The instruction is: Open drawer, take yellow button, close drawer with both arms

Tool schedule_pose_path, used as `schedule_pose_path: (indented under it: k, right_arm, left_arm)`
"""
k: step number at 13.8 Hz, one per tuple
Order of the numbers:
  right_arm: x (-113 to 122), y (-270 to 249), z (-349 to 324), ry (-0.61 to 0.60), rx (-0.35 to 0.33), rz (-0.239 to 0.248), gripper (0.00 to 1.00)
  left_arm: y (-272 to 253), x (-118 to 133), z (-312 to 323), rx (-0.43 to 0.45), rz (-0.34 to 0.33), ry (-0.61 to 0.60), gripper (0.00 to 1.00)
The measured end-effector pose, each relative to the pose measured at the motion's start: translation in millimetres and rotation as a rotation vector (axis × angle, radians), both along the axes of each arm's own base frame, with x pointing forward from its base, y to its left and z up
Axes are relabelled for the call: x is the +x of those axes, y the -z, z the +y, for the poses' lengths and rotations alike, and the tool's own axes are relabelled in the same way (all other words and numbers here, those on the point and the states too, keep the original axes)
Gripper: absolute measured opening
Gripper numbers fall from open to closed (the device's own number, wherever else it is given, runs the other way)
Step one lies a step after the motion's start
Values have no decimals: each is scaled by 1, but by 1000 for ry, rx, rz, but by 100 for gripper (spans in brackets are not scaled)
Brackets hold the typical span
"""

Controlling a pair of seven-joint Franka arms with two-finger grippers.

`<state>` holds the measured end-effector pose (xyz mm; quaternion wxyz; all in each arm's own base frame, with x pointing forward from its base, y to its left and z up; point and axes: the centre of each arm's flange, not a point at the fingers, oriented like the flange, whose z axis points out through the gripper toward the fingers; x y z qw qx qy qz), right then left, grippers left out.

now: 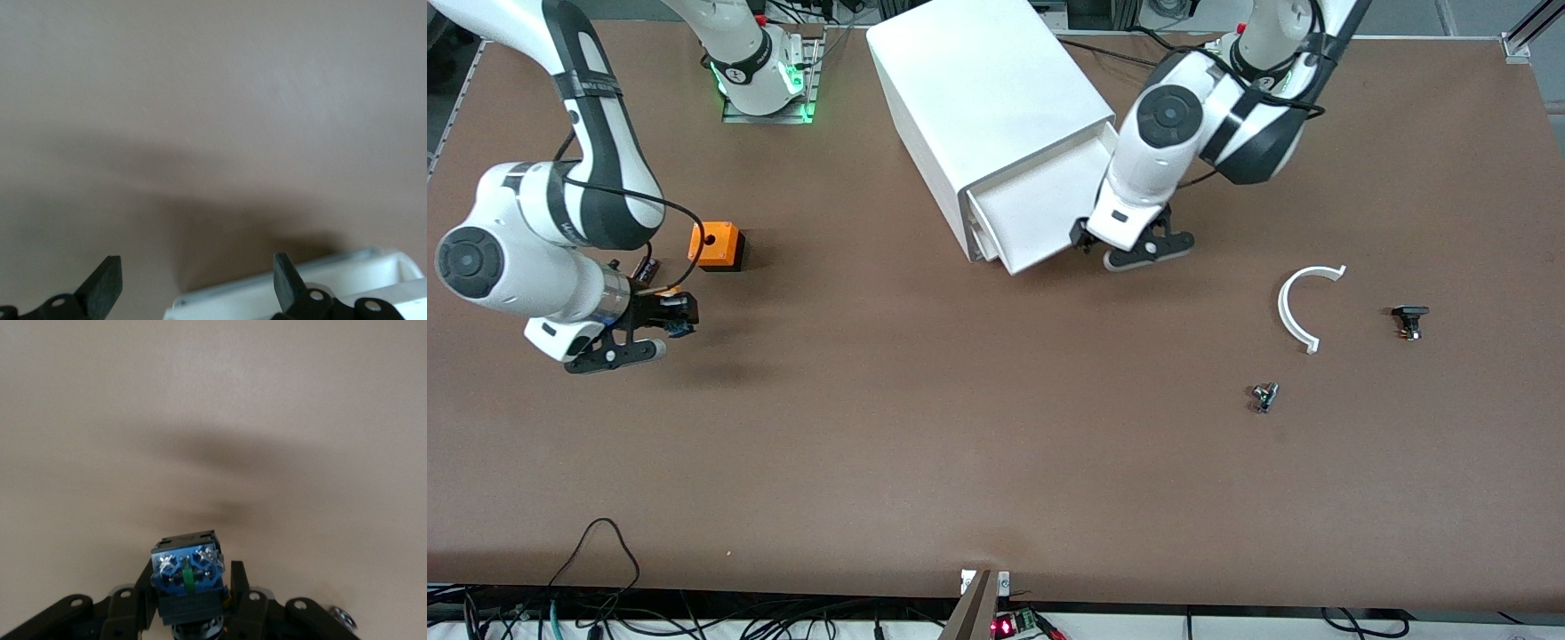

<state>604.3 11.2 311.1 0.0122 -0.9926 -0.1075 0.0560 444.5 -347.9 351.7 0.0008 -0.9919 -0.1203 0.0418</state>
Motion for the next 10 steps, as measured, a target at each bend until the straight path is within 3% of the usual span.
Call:
schedule_pose_path:
  k: [3,5,10]
  right_arm:
    - [-41,63,-1,-17,1,-79,46]
    - [-60,85,-13,-38,2,-94,46]
    - [-66,91,-67,-45,1,-123,46]
  left_arm:
    - [5,-41,-36,1,19,96,100]
    - [4,-50,-42,2,18,116,100]
    - [0,-65,-54,0,12,150,100]
